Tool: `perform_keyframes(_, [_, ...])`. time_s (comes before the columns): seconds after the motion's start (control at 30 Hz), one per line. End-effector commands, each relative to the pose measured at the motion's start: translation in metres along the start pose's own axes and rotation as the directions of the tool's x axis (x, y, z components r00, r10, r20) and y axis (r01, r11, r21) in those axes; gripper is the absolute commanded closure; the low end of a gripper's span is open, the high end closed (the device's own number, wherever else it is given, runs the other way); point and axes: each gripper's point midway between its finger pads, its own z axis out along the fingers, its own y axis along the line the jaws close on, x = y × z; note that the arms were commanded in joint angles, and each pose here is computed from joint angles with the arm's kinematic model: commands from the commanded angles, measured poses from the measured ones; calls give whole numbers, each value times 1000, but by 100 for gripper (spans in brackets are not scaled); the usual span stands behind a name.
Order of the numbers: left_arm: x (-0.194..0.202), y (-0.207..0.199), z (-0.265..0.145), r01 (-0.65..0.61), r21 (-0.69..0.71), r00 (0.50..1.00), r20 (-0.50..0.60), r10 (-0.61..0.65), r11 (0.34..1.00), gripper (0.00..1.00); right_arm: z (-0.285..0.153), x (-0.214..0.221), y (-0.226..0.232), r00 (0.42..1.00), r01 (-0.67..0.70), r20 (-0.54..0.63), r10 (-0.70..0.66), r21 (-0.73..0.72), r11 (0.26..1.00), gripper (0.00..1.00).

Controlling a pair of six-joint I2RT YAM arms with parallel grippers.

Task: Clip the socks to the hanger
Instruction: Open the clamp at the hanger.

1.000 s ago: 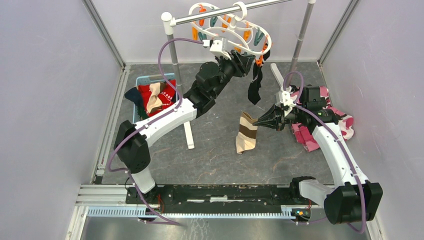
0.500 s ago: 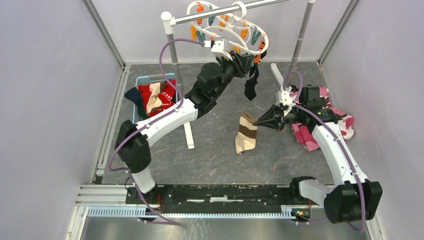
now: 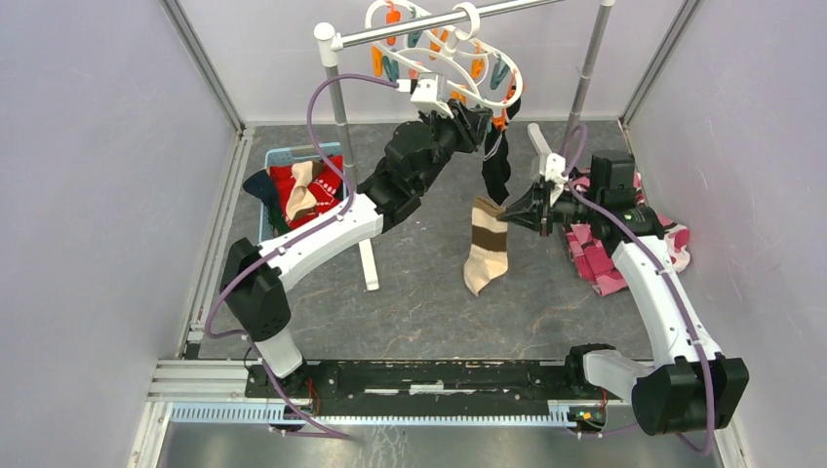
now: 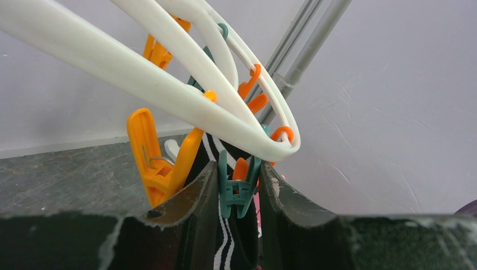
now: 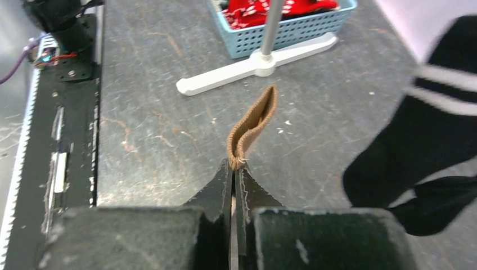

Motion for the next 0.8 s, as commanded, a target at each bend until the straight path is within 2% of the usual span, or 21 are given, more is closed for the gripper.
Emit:
perform_keyframes(0.0, [-59,-12,-16,-18,-19,995,101,19,1000,98,-5,-55,-32,997,55,37,-61,145,988,100])
perform_keyframes(0.4, [-70,-7,-23,-3,-65,996,92,9,998,98,6,-107,-63,994,-46,110,9,339,940,100])
perform_keyframes(0.77, [-73,-10,-26,-7,-50,996,91,12,999,98,46,-116,-35,981,-149,156,115,228,962,100])
